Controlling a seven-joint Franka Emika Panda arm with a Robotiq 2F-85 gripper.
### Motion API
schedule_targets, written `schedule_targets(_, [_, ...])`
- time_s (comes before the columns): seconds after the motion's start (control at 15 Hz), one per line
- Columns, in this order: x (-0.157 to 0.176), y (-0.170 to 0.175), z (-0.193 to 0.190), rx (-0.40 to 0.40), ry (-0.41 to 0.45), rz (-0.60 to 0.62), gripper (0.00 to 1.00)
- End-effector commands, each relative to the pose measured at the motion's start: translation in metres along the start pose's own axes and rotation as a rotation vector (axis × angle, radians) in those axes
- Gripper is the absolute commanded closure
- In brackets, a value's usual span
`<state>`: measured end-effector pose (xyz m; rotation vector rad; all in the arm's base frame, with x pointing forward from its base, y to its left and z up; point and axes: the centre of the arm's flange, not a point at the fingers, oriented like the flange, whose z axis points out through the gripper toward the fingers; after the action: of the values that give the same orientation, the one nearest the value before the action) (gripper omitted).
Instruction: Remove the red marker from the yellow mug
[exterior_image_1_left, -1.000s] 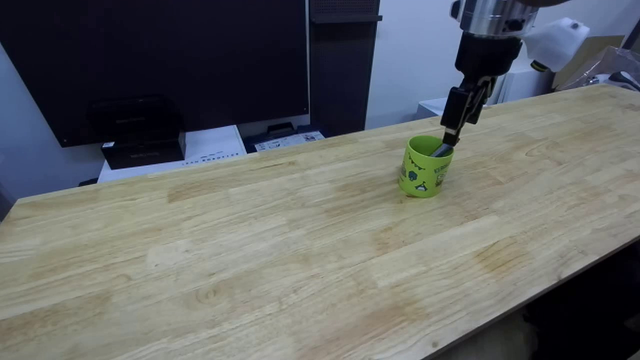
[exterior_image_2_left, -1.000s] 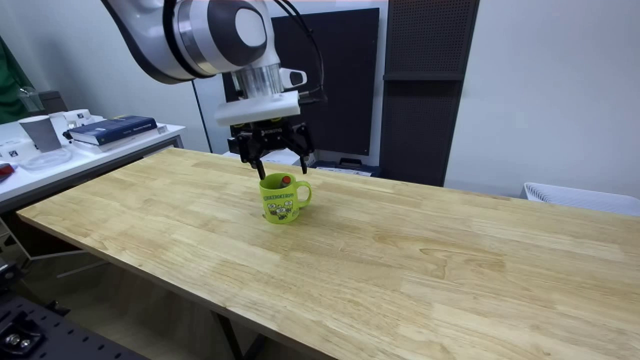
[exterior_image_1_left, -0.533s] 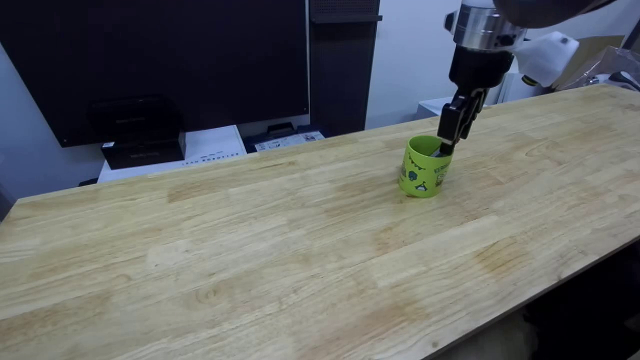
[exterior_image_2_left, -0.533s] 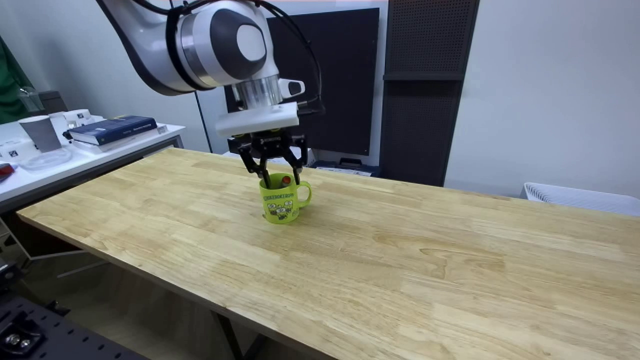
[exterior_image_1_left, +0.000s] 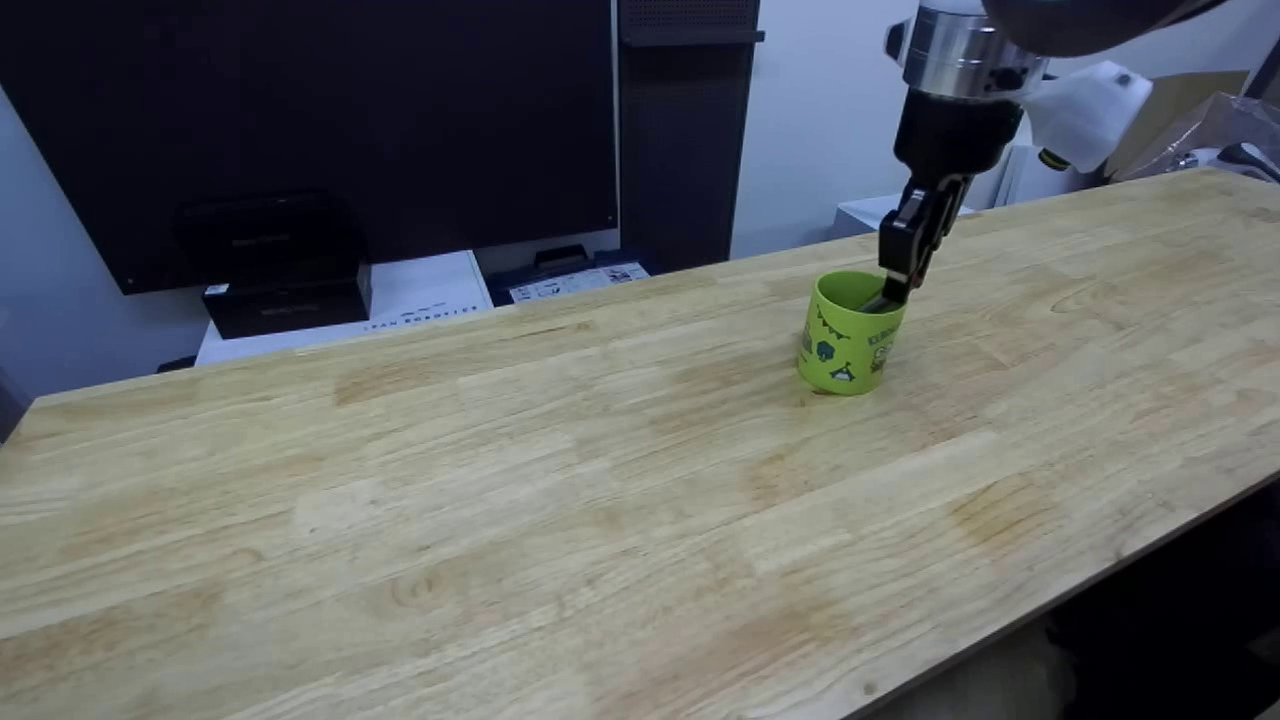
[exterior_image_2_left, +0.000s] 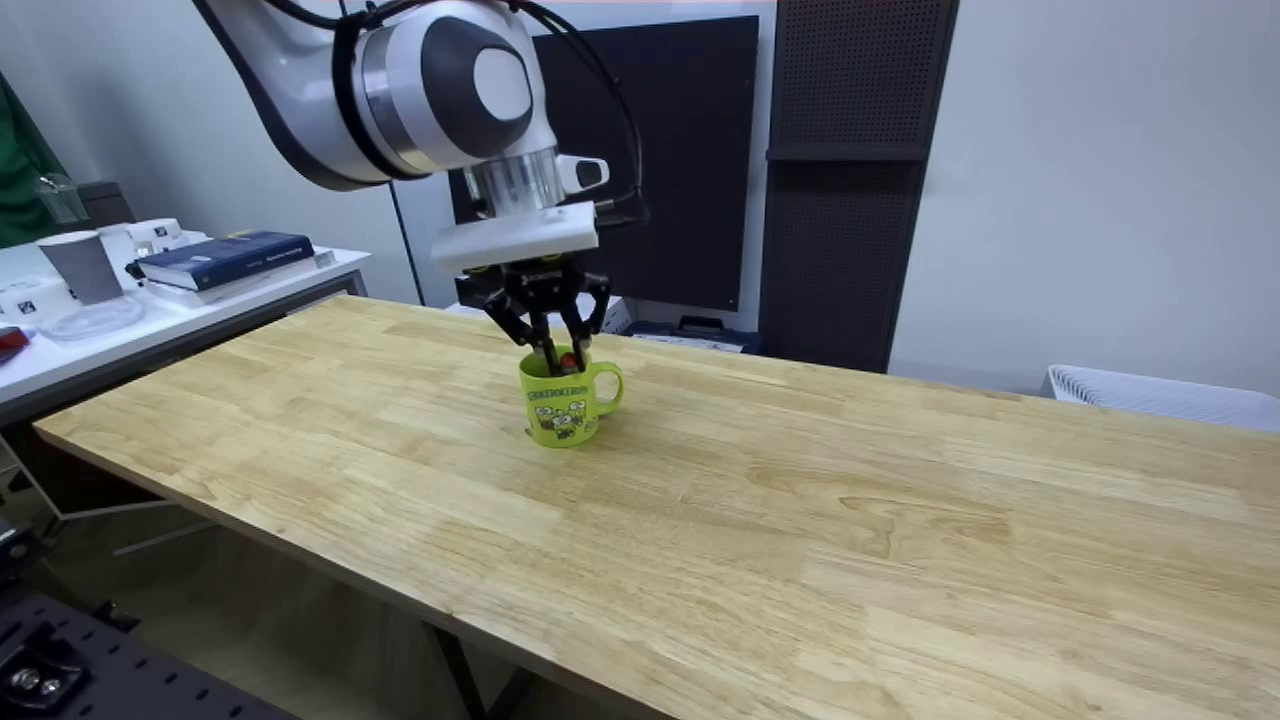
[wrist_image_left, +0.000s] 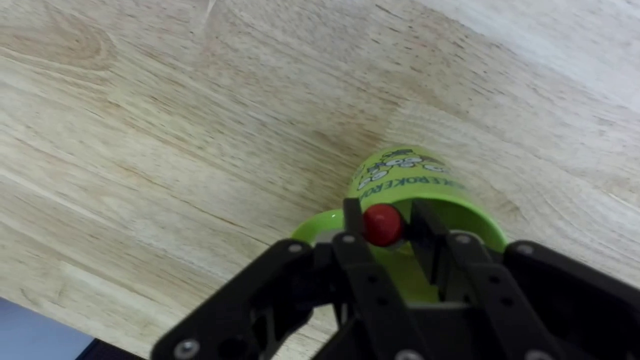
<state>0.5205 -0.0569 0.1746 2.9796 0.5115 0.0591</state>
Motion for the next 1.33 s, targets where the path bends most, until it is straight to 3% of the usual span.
schedule_targets(0.0, [0.003, -0.002, -0.004, -0.024, 0.014, 0.013, 0.93])
schedule_targets(0.47, [0.007, -0.015, -0.076, -0.047, 0.054, -0.047, 0.95])
schedule_targets(0.73, [0.002, -0.021, -0.125, -0.115, 0.082, -0.065, 0.94])
schedule_targets(0.87, [-0.003, -0.021, -0.149, -0.183, 0.122, -0.084, 0.94])
schedule_targets(1.07, [-0.012, -0.018, -0.176, -0.367, 0.171, -0.066, 0.94])
schedule_targets(1.27, [-0.019, -0.002, -0.176, -0.506, 0.174, -0.01, 0.94])
